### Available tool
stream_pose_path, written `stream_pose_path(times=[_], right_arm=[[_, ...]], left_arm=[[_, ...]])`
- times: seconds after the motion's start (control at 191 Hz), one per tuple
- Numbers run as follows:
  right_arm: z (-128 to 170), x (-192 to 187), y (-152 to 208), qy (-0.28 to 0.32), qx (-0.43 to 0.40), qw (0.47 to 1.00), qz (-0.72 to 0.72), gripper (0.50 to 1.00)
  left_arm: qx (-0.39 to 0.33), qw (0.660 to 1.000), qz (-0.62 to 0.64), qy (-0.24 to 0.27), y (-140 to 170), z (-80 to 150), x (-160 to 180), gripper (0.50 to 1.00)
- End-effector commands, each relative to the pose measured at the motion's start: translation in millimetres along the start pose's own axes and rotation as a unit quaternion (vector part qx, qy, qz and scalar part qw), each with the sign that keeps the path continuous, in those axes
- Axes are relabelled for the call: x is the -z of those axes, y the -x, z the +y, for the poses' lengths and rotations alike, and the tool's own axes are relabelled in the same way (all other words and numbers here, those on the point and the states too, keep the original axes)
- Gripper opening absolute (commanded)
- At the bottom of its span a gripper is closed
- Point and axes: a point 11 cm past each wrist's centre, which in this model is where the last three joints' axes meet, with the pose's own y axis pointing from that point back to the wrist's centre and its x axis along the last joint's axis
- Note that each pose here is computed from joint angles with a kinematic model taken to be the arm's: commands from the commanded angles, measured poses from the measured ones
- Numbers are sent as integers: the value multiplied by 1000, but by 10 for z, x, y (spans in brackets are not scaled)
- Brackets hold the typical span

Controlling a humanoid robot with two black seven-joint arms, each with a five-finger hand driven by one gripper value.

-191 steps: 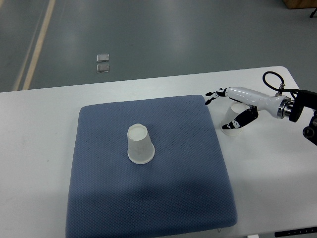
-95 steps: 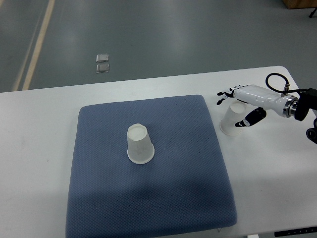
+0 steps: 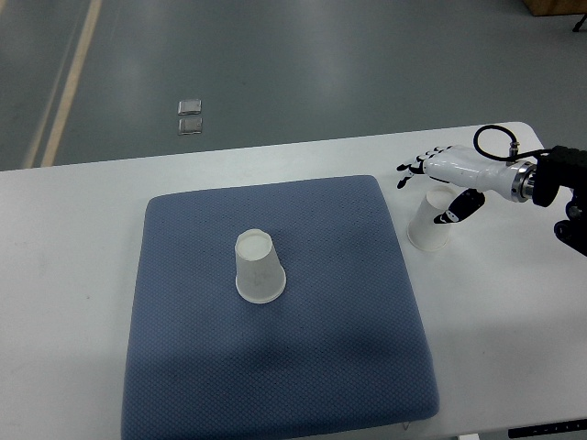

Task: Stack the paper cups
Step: 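Close the right hand fingers around the standing white cup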

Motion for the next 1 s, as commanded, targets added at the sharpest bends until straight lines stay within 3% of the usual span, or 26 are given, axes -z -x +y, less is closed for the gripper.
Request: stream_pose_path(times=[0.0,0.997], right_arm=[[-5,-36,61,5,13,1000,9,919],[13,-239,138,36,46,996,62,909]], left_arm=[[-1,1000,0,0,-5,0,0,1000],[-1,1000,0,0,-5,0,0,1000]])
